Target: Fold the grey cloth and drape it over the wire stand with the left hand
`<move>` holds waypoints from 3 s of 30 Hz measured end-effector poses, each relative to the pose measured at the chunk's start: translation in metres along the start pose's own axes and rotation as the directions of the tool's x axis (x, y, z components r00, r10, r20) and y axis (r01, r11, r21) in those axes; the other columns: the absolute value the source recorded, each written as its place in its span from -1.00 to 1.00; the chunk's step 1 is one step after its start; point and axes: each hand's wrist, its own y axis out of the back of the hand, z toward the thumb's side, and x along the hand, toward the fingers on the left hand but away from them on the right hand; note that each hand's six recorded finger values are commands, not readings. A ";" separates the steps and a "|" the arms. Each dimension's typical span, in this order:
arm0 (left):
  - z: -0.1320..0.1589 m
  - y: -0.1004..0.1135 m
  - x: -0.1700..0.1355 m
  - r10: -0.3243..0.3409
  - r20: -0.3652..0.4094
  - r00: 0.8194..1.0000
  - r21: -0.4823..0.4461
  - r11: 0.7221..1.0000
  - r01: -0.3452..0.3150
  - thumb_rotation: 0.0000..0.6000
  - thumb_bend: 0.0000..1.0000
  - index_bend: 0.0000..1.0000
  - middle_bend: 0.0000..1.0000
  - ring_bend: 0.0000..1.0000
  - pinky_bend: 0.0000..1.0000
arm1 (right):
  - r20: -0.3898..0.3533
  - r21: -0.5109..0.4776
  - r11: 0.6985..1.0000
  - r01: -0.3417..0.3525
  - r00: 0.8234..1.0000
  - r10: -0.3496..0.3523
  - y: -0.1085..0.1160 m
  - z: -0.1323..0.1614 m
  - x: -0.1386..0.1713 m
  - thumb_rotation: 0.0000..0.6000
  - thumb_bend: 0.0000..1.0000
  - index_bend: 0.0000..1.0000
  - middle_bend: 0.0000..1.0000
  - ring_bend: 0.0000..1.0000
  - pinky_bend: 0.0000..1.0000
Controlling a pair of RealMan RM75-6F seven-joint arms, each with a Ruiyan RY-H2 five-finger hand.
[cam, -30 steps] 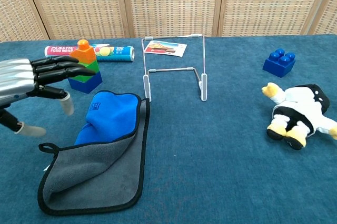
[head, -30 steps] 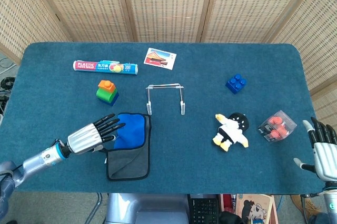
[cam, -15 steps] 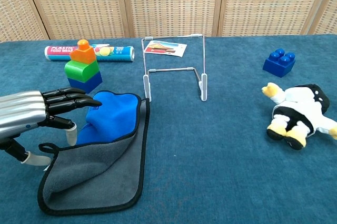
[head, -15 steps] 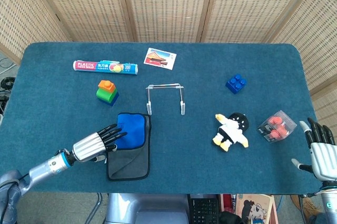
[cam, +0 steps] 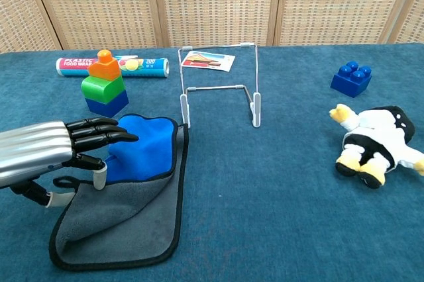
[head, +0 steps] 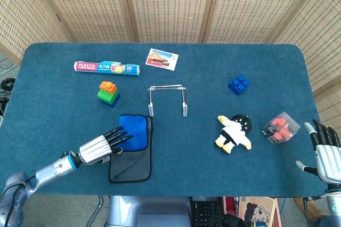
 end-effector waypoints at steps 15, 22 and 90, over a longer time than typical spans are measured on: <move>0.012 0.008 0.008 0.050 0.052 0.997 0.015 0.999 -0.051 1.00 -0.04 0.11 -1.00 -1.00 -1.00 | 0.005 -0.007 1.000 0.001 1.000 -0.001 0.002 -0.002 0.000 1.00 -1.00 -1.00 -1.00 -1.00 -1.00; 0.028 0.026 0.025 0.137 0.139 0.981 0.046 0.988 -0.144 1.00 -0.04 0.11 -1.00 -1.00 -1.00 | 0.004 -0.012 1.000 0.002 1.000 -0.002 0.002 -0.002 0.000 1.00 -1.00 -1.00 -1.00 -1.00 -1.00; -0.051 0.051 0.085 -0.054 -0.467 0.883 -0.335 0.935 -0.120 1.00 -0.42 -0.75 -1.00 -1.00 -1.00 | 0.016 -0.009 1.000 -0.021 1.000 0.021 -0.002 -0.005 -0.002 1.00 -1.00 -1.00 -1.00 -1.00 -1.00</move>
